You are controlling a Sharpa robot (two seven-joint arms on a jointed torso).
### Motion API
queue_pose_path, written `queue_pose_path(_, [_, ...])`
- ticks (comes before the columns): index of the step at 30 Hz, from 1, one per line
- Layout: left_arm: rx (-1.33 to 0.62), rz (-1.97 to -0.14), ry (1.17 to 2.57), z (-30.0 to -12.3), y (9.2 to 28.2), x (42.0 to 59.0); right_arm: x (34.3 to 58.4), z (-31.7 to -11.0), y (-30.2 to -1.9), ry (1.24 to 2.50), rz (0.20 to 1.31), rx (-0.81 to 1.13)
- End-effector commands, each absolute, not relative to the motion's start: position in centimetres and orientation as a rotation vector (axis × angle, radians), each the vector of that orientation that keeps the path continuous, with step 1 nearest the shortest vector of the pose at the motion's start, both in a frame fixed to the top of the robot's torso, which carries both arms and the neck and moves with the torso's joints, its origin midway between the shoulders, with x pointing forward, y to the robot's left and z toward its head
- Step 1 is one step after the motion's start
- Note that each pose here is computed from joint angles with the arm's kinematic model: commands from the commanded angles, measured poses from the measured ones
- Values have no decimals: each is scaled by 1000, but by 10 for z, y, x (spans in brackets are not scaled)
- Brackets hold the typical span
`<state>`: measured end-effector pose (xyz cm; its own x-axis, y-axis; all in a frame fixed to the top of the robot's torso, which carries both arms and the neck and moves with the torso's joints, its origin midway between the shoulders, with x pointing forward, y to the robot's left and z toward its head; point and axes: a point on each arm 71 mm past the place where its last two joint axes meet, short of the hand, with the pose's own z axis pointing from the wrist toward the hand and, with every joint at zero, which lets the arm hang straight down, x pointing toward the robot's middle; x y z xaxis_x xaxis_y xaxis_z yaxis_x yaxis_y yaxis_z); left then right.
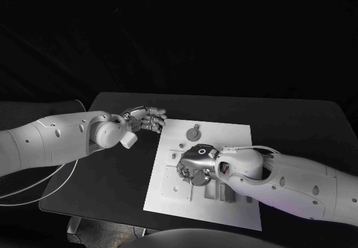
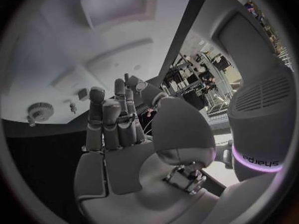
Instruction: Assemble the parts on the task board
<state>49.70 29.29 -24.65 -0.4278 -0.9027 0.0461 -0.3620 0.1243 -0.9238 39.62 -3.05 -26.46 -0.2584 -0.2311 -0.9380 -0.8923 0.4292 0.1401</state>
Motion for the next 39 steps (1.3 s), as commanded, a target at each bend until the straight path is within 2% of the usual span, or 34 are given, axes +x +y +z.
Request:
queue_pose_path(1, [-1187, -1306, 1867, -244, 288, 498, 398, -272, -33, 1783, 805, -1024])
queue_pose_path(20, [-1184, -1315, 1876, -243, 285, 497, 401, -271, -30, 1734, 795, -1004])
queue_pose_path(39, [-1178, -1322, 1885, -242, 283, 498, 400, -275, -24, 1748, 788, -1031])
